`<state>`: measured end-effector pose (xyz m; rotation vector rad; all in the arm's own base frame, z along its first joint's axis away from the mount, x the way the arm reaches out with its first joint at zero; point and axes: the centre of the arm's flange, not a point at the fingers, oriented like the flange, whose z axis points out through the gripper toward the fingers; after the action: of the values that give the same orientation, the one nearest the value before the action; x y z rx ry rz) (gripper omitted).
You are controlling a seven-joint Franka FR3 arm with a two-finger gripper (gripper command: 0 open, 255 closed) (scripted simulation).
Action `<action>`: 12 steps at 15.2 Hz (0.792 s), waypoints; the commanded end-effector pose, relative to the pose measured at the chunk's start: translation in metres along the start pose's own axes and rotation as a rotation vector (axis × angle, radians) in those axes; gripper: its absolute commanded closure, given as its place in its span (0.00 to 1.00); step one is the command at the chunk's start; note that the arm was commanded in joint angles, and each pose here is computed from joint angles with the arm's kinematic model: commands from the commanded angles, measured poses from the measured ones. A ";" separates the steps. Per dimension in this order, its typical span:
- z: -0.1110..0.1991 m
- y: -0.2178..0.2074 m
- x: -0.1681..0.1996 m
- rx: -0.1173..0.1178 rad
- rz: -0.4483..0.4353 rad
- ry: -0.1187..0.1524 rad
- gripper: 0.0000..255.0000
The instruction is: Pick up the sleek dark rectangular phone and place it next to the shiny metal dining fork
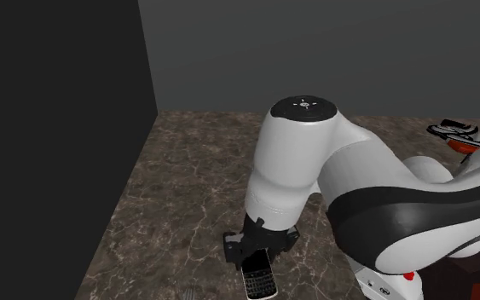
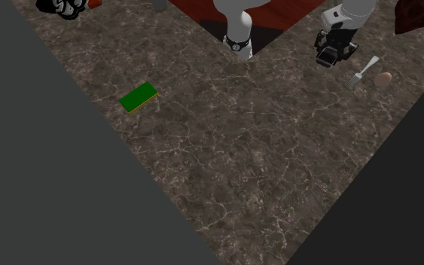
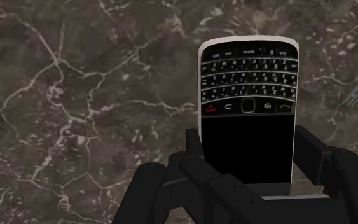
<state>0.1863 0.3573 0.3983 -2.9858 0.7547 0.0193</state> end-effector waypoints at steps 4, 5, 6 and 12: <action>0.026 0.002 0.001 0.001 0.000 0.000 1.00; 0.032 0.002 0.001 0.001 0.000 0.000 1.00; 0.037 0.002 0.001 0.001 0.000 0.000 1.00; 0.055 0.003 0.001 0.001 0.000 0.000 1.00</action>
<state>0.1861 0.3573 0.3443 -2.9856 0.7548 0.0190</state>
